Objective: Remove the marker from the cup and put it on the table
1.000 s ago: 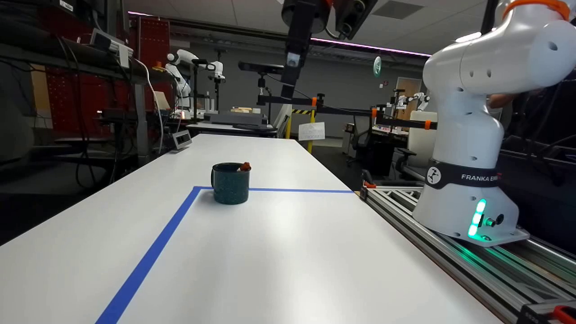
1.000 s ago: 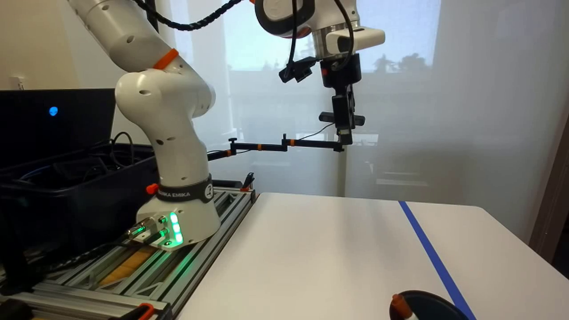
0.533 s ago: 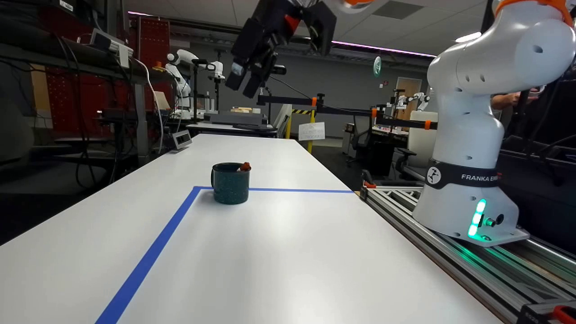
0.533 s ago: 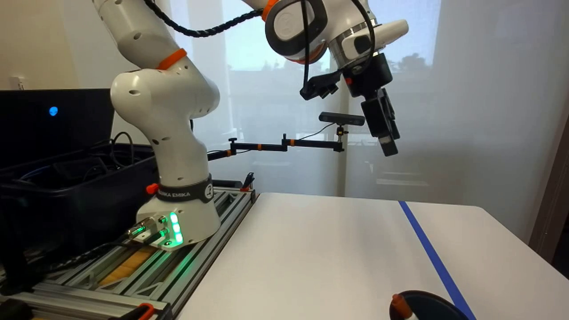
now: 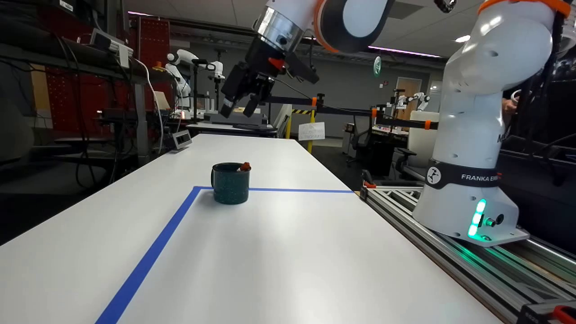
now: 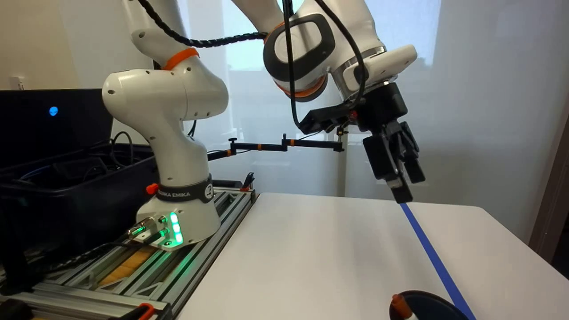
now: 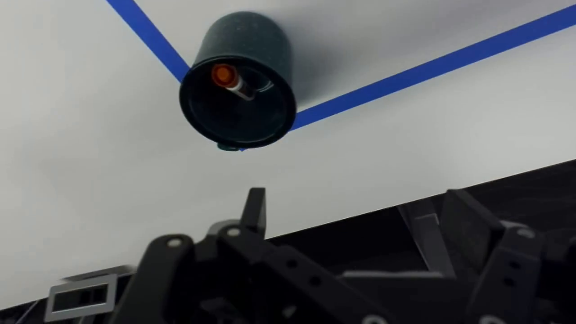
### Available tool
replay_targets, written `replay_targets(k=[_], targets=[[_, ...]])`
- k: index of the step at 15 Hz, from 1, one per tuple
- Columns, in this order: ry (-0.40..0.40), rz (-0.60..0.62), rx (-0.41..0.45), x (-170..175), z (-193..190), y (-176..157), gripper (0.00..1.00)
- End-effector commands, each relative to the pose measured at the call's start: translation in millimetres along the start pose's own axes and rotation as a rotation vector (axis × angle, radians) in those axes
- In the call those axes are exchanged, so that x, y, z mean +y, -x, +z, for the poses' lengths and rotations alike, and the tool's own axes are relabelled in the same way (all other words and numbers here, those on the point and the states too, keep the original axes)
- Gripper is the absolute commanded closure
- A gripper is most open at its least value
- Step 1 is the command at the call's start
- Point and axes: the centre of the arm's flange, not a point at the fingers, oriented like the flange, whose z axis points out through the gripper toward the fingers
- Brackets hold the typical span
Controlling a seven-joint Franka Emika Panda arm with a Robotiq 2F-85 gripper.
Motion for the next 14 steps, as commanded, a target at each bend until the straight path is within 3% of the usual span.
replay_targets(k=[1,14], targets=[[0.058,0.084,0.046,11,24,20,0.0],[0.109,0.259,0.004,41,75,47,0.0]])
